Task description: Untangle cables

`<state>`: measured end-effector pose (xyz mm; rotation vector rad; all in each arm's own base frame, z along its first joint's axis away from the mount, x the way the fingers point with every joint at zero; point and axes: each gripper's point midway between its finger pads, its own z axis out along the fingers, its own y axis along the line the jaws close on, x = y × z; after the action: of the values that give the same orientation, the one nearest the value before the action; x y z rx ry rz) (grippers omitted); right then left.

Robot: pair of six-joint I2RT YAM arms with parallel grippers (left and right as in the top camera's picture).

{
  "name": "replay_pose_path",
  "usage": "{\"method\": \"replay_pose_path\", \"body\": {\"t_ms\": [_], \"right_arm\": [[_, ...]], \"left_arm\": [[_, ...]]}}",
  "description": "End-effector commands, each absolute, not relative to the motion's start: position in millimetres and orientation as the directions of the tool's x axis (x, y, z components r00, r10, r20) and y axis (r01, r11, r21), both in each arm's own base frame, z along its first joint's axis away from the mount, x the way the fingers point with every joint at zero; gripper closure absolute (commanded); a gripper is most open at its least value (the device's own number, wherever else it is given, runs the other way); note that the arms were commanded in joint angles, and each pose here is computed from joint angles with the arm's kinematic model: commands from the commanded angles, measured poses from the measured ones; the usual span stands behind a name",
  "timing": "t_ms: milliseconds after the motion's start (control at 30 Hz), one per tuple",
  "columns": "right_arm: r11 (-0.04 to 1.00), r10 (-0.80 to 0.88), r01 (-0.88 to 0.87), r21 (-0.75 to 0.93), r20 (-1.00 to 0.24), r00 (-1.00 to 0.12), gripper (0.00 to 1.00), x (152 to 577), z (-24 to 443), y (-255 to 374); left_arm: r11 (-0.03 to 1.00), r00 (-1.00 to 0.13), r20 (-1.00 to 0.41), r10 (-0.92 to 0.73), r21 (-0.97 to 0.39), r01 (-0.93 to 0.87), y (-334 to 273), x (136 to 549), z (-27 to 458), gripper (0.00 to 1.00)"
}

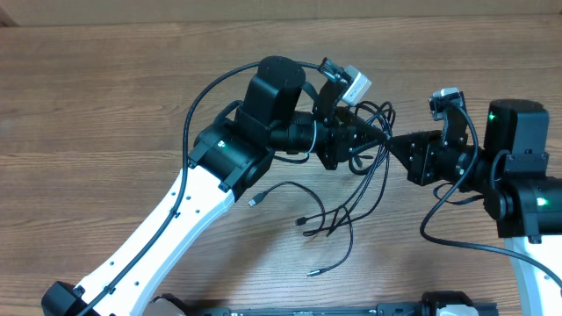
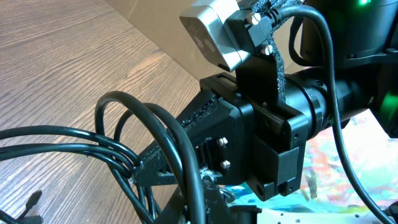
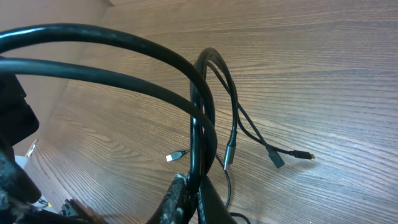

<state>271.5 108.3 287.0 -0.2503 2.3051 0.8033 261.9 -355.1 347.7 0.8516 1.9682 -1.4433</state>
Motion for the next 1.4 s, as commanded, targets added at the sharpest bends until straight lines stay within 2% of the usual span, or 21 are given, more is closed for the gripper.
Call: {"method": "replay_pose_path", "body": {"t_ms": [0, 67, 167, 267, 333, 567, 867, 933, 967, 1067, 1133, 1300, 1367], "right_arm": [[0.803, 0.036, -0.377, 0.462, -0.668, -0.743, 0.96, 273.1, 289.6, 105.5], [0.859, 0.084, -0.27, 0.435, -0.641, -0.763, 0.96, 278.5, 280.5, 89.8], [0.941, 0.248, 0.053, 0.334, -0.575, -0.779, 0.96, 284.2, 257.3, 42.5], [0.94, 0.336, 0.244, 0.237, -0.537, -0.774, 0.96, 281.5, 240.4, 12.2], [0.932, 0.363, 0.308, 0.192, -0.509, -0.78, 0.96, 280.3, 229.8, 2.0], [0.919, 0.394, 0.361, 0.159, -0.407, -0.824, 0.96, 286.1, 200.2, 0.9], [0.861, 0.501, 0.493, 0.123, -0.366, -0.784, 0.96, 274.7, 192.6, -11.5], [0.855, 0.51, 0.506, 0.113, -0.357, -0.783, 0.92, 271.5, 191.3, -14.0], [0.853, 0.514, 0.511, 0.11, -0.352, -0.782, 0.85, 270.0, 190.9, -15.3], [0.847, 0.525, 0.519, 0.116, -0.338, -0.781, 0.84, 267.6, 189.8, -16.6], [0.85, 0.525, 0.503, 0.155, -0.324, -0.787, 0.73, 269.3, 190.5, -9.1], [0.908, 0.394, 0.305, 0.286, -0.339, -0.855, 0.72, 283.4, 199.8, 22.5], [0.912, 0.347, 0.223, 0.345, -0.358, -0.867, 0.68, 288.0, 207.0, 35.8]], "left_arm": [[0.198, -0.642, -0.748, 0.166, -0.613, 0.765, -356.6, 260.9, 354.3, 0.96], [0.206, -0.644, -0.748, 0.159, -0.613, 0.763, -353.7, 264.6, 354.3, 0.96], [0.213, -0.645, -0.749, 0.152, -0.613, 0.761, -350.9, 268.2, 354.5, 0.96], [0.218, -0.646, -0.749, 0.148, -0.613, 0.759, -349.1, 270.6, 354.5, 0.96], [0.221, -0.647, -0.748, 0.145, -0.613, 0.759, -347.9, 272.0, 354.5, 0.96], [0.22, -0.649, -0.747, 0.143, -0.615, 0.757, -345.7, 273.5, 354.8, 0.96], [0.243, -0.659, -0.742, 0.124, -0.622, 0.745, -334.1, 284.9, 354.4, 0.96], [0.243, -0.66, -0.741, 0.121, -0.623, 0.744, -332.0, 286.3, 354.9, 0.96], [0.243, -0.661, -0.741, 0.12, -0.623, 0.743, -331.4, 286.8, 355.0, 0.96], [0.242, -0.661, -0.741, 0.118, -0.624, 0.743, -330.2, 287.7, 355.2, 0.96], [0.243, -0.662, -0.74, 0.119, -0.624, 0.742, -330.1, 287.6, 354.8, 0.96], [0.246, -0.656, -0.744, 0.128, -0.617, 0.748, -329.6, 287.0, 352.6, 0.96], [0.248, -0.658, -0.742, 0.13, -0.618, 0.746, -329.4, 286.9, 351.9, 0.96]]}}
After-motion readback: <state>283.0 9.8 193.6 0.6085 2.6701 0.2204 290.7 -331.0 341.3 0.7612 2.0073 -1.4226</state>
